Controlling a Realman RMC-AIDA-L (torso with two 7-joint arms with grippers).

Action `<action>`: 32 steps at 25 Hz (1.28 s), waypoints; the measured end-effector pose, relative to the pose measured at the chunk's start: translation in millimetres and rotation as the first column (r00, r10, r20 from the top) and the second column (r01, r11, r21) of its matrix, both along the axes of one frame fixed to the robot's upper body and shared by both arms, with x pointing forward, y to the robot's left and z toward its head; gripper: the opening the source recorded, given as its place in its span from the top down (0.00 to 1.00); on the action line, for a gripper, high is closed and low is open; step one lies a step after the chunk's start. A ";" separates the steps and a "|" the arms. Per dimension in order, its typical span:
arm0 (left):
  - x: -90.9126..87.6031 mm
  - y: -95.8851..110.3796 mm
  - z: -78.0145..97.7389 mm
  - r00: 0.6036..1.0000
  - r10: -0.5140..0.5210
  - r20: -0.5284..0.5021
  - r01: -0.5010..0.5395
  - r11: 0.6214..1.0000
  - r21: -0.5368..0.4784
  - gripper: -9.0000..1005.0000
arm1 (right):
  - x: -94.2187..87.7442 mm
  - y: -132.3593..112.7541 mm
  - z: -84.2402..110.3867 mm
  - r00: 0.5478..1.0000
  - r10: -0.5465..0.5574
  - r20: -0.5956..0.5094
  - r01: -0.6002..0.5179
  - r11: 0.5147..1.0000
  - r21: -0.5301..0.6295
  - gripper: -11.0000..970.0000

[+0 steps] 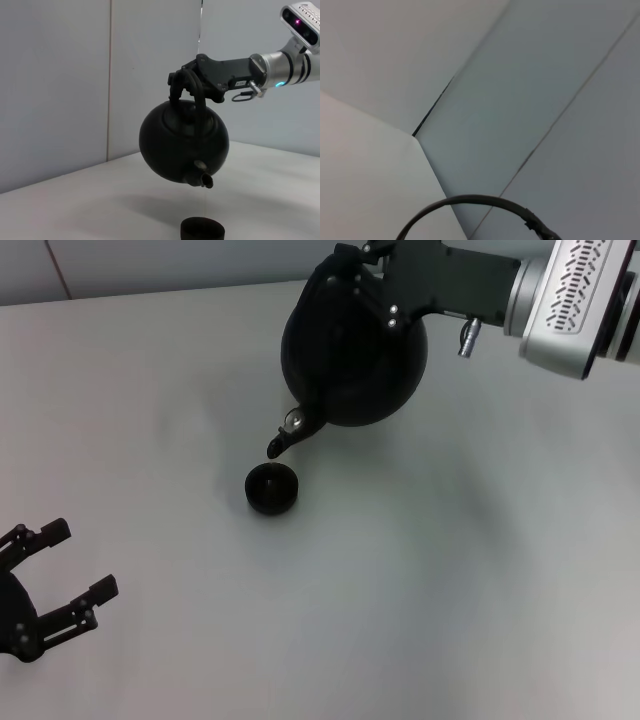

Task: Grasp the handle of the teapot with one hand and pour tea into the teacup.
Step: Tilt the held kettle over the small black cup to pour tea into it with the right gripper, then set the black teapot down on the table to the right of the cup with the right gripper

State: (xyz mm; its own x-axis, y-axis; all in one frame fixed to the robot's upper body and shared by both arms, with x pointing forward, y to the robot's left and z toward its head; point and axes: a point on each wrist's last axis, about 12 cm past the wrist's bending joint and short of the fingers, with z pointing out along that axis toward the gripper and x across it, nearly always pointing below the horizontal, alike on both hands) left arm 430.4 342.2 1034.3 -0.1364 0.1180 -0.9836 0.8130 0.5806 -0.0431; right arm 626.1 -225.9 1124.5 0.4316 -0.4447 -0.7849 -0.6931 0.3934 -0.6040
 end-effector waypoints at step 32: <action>2.4 -0.5 2.4 1.000 -0.003 0.010 0.003 1.000 -0.010 0.14 | -51.0 -75.0 -59.5 0.792 -0.234 -0.564 0.494 0.789 0.366 0.91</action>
State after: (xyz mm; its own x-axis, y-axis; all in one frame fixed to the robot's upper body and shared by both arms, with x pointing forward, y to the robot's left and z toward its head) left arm 432.8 341.7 1036.7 -0.1266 0.1088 -0.9860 0.8154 0.5775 -0.0410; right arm 575.1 -300.9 1065.0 -0.1596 -0.0056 -0.9872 -0.5718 0.8157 0.0878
